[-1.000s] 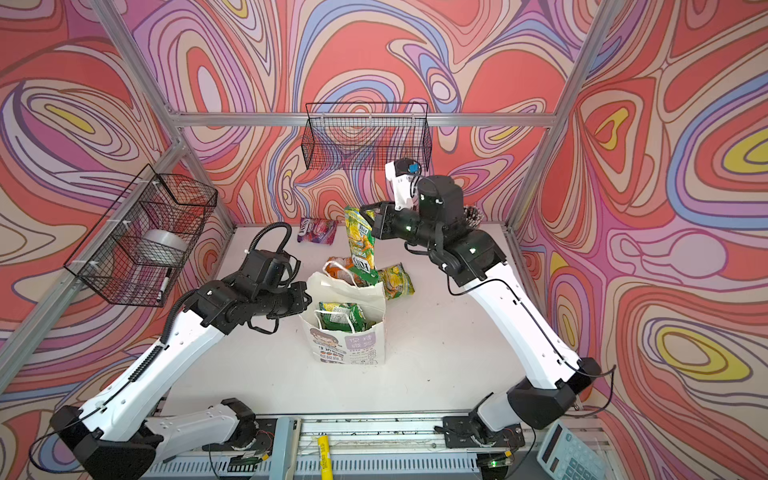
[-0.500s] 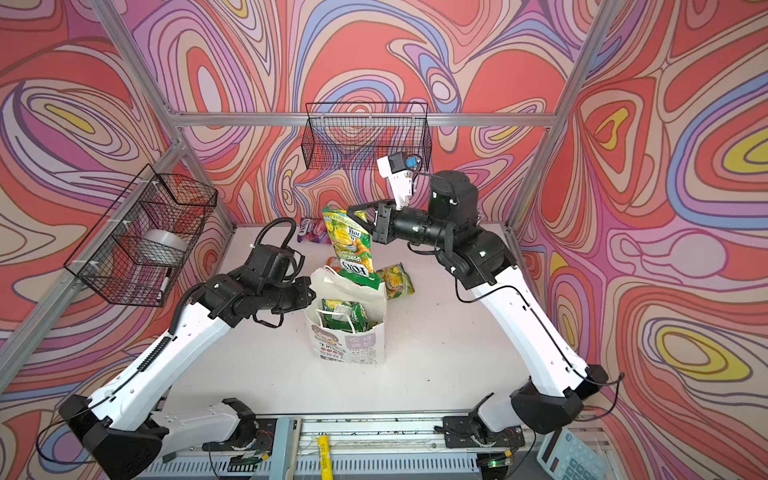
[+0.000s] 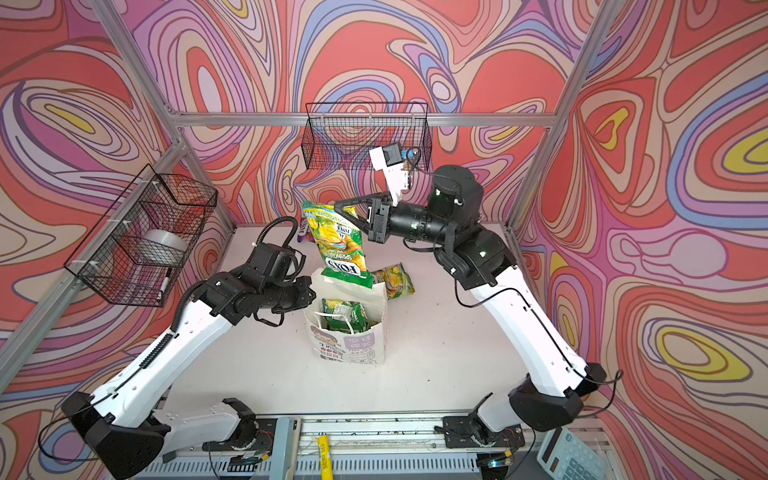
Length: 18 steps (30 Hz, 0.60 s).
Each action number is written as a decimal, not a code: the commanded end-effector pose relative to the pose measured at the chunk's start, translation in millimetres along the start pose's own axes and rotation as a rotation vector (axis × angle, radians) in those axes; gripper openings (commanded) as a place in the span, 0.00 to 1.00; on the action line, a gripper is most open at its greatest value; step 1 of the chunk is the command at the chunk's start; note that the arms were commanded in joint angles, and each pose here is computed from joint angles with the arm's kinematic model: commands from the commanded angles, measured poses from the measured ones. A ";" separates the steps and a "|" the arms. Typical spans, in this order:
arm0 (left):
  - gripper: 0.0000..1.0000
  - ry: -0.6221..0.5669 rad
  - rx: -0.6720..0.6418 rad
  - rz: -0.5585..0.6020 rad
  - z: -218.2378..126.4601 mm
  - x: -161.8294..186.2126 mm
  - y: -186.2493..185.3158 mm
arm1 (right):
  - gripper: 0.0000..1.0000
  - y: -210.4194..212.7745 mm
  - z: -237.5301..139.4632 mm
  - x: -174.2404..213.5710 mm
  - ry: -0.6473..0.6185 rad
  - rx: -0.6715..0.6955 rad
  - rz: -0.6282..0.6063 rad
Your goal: Place the snacks into the paper bag
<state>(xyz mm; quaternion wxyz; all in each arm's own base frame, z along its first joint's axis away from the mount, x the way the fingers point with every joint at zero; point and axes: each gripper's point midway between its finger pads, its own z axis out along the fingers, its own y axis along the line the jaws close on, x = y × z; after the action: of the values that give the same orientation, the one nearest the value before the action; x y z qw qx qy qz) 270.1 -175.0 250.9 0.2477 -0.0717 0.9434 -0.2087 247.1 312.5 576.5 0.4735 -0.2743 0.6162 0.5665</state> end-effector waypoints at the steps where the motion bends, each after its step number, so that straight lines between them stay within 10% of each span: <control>1: 0.00 -0.019 -0.001 -0.005 -5.6 -3.3 -0.6 | 0.00 22.6 -6.5 -32.8 -0.098 -0.037 -0.104; 18: 0.00 -0.011 0.021 -0.010 -13.2 -8.4 -10.5 | 0.00 -35.3 20.5 71.5 0.078 -0.070 0.033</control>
<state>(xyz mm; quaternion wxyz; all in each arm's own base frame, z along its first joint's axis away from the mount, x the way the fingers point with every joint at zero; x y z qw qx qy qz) 269.7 -175.1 254.5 0.2425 -0.0721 0.9452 -0.2062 272.5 344.1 475.3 0.3979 -0.2765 0.6627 0.5710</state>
